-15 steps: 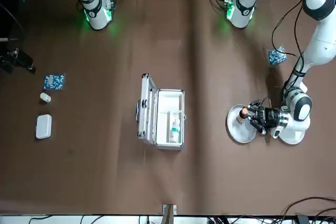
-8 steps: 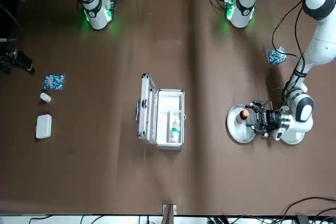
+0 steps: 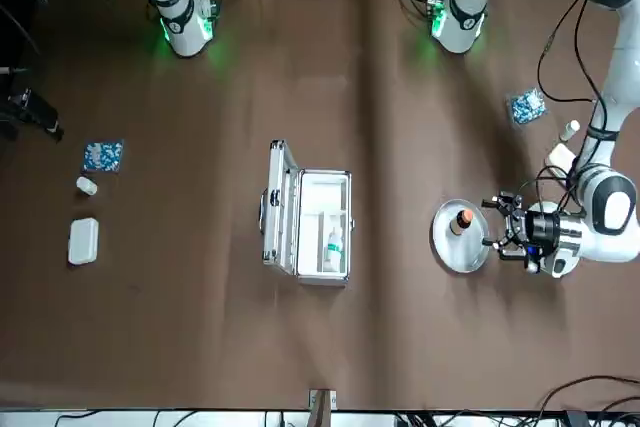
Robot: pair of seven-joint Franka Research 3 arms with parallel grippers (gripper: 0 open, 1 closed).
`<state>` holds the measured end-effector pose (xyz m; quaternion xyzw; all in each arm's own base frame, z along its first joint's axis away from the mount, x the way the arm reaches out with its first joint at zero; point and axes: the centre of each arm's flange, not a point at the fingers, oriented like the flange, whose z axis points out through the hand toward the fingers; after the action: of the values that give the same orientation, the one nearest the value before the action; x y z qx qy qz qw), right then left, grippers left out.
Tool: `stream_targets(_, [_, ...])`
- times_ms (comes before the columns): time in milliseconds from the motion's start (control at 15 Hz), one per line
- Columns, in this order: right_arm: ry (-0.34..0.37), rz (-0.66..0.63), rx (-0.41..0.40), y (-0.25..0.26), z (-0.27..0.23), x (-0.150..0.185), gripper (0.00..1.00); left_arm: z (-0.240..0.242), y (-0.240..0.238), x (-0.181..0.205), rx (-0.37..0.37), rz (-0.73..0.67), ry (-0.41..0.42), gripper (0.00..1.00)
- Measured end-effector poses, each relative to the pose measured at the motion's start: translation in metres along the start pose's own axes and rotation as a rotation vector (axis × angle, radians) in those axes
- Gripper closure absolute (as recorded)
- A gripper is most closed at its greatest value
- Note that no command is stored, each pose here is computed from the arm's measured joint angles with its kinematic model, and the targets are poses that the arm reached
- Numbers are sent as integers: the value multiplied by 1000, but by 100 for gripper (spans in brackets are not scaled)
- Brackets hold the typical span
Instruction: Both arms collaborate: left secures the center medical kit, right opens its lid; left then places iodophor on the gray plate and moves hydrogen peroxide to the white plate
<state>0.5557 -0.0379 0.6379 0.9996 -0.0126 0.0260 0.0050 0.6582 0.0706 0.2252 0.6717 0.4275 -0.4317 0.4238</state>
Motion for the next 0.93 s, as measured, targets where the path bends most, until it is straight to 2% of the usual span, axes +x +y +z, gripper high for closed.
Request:
stream_targets(133, [2,1,0,0,-1,-1,1,20,18,-29,75,36,56,0])
stream_targets(467, [7,-2,0,-1,-1,0,1,110,73,-116,234,177,215,0])
stream_targets(533, [16,-2,0,-1,-2,1,1,153,86,-154,333,249,297,0])
stream_targets(733, [25,-6,0,-3,-3,2,1,224,89,-201,525,377,427,0])
stream_targets(933, [35,-12,0,-8,-4,3,1,305,83,-240,694,495,519,0])
